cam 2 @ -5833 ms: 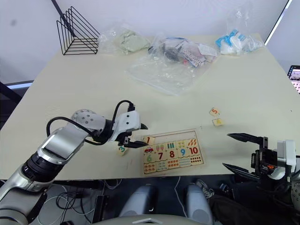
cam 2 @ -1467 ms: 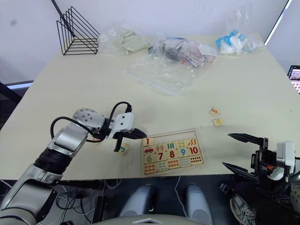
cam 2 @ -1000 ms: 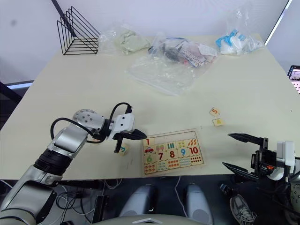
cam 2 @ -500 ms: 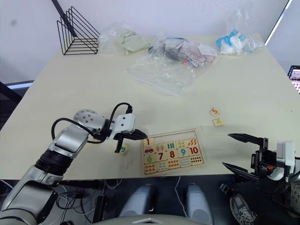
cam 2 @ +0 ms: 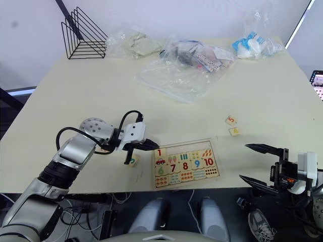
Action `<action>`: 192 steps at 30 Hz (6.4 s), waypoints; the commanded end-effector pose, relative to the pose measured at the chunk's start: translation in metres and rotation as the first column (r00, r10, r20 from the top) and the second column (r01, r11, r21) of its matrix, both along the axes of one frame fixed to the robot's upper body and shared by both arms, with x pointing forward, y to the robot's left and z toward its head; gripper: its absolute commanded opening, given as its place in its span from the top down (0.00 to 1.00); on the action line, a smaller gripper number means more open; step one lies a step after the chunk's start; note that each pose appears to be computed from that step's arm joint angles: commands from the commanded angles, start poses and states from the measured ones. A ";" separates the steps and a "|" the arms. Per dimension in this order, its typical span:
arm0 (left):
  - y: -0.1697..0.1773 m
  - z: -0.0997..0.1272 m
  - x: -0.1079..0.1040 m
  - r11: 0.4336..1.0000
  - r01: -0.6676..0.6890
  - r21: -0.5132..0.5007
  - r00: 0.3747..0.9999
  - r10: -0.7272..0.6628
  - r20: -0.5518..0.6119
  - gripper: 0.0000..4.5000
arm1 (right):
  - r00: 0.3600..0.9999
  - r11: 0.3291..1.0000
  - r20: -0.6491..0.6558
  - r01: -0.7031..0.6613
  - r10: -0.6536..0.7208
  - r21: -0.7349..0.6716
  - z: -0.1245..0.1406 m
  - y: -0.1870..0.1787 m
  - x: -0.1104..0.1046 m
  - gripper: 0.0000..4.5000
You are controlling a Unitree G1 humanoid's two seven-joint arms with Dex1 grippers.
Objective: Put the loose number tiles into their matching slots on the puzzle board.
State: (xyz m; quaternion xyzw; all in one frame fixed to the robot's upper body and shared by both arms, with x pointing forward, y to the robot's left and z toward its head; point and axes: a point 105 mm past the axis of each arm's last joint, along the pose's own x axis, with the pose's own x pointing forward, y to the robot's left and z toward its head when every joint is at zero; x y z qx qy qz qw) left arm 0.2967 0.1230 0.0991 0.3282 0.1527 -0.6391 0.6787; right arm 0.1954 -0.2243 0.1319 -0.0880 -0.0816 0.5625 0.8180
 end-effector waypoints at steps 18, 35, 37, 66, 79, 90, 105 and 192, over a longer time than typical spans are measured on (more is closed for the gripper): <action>0.034 0.046 0.010 0.917 -0.214 -0.335 0.973 0.231 0.011 0.99 | 0.999 0.999 0.015 0.040 -0.040 0.013 0.006 -0.007 0.002 0.00; 0.115 0.039 -0.025 0.663 -0.536 -0.523 0.812 0.575 -0.102 0.30 | 0.940 0.941 -0.028 0.339 -0.339 -0.027 -0.021 -0.051 0.017 0.00; 0.125 0.034 -0.034 0.642 -0.565 -0.519 0.790 0.603 -0.114 0.07 | 0.928 0.929 -0.040 0.369 -0.370 -0.026 -0.023 -0.057 0.017 0.00; 0.187 -0.013 -0.118 0.533 -0.715 -0.452 0.662 0.724 -0.194 0.01 | 0.887 0.891 -0.090 0.453 -0.453 -0.022 -0.029 -0.092 -0.003 0.00; 0.181 -0.011 -0.113 0.528 -0.705 -0.473 0.665 0.724 -0.183 0.01 | 0.895 0.896 -0.048 0.444 -0.444 -0.018 -0.029 -0.088 -0.001 0.00; 0.179 -0.012 -0.108 0.527 -0.702 -0.479 0.664 0.727 -0.174 0.01 | 0.899 0.900 -0.037 0.435 -0.436 -0.015 -0.028 -0.087 0.001 0.00; 0.157 -0.005 -0.100 0.386 -0.766 -0.514 0.549 0.809 -0.211 0.01 | 0.997 0.996 -0.061 0.055 -0.050 0.075 -0.003 -0.035 -0.010 0.00; 0.019 0.059 -0.033 0.956 -0.245 -0.161 0.967 0.229 -0.114 0.78 | 0.998 0.995 -0.020 -0.065 0.067 0.080 0.002 -0.012 -0.016 0.00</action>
